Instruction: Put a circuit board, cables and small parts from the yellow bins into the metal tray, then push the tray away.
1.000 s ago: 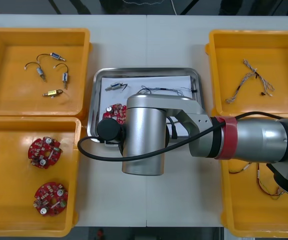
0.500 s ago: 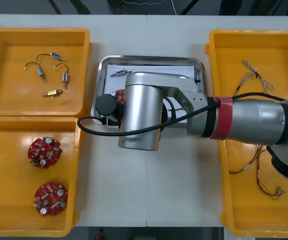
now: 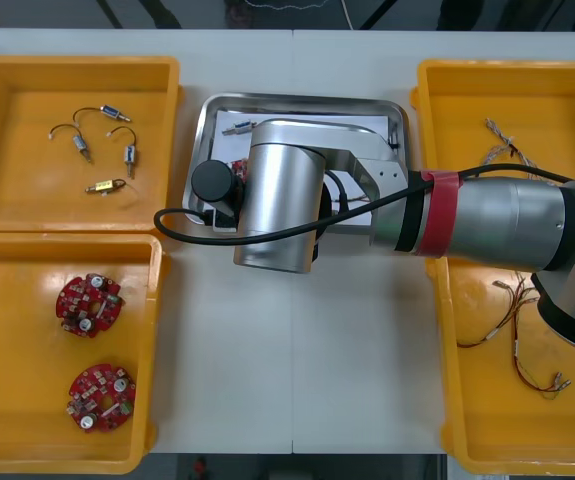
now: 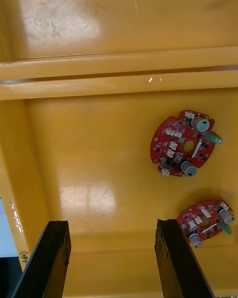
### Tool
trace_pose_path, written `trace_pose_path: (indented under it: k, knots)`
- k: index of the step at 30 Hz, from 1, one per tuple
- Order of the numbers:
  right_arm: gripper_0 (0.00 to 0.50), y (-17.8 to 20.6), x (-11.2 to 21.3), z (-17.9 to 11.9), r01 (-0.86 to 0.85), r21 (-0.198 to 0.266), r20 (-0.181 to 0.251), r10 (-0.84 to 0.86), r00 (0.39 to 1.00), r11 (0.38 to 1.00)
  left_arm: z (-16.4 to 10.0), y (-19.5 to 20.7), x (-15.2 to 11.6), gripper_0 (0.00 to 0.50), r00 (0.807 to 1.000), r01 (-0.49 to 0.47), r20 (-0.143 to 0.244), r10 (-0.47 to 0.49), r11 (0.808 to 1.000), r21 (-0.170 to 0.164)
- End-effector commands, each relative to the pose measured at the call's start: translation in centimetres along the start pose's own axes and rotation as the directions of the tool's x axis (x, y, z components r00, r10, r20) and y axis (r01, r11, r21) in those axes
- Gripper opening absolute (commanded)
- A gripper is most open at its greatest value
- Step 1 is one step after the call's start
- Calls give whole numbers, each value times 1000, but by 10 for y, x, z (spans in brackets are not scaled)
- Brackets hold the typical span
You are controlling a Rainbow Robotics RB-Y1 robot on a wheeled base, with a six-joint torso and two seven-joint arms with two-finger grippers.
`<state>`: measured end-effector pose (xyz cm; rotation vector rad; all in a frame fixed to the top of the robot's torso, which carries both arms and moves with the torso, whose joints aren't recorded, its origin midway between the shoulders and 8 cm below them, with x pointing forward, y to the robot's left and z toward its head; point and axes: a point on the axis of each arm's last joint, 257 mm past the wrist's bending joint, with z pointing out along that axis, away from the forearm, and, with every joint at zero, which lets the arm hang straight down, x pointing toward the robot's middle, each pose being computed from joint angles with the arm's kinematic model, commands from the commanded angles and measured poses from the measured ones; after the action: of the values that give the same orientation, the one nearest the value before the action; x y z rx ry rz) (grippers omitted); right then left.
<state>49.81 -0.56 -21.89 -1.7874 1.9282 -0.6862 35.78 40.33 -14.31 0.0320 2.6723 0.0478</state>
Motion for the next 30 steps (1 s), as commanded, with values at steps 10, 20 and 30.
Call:
trace_pose_path:
  k: [10,20,30]
  knots:
    - [0,-51,-36,-20,30,79,67,-35,997,996,-14,13,-2,500,999,-40,15,40,998,-46]
    - [0,-68,-42,-11,22,90,104,-32,994,996,-14,13,-2,500,999,-40,15,40,998,-46]
    - [0,-88,-39,2,5,85,120,-15,993,996,-14,13,-2,500,999,-40,15,40,998,-46]
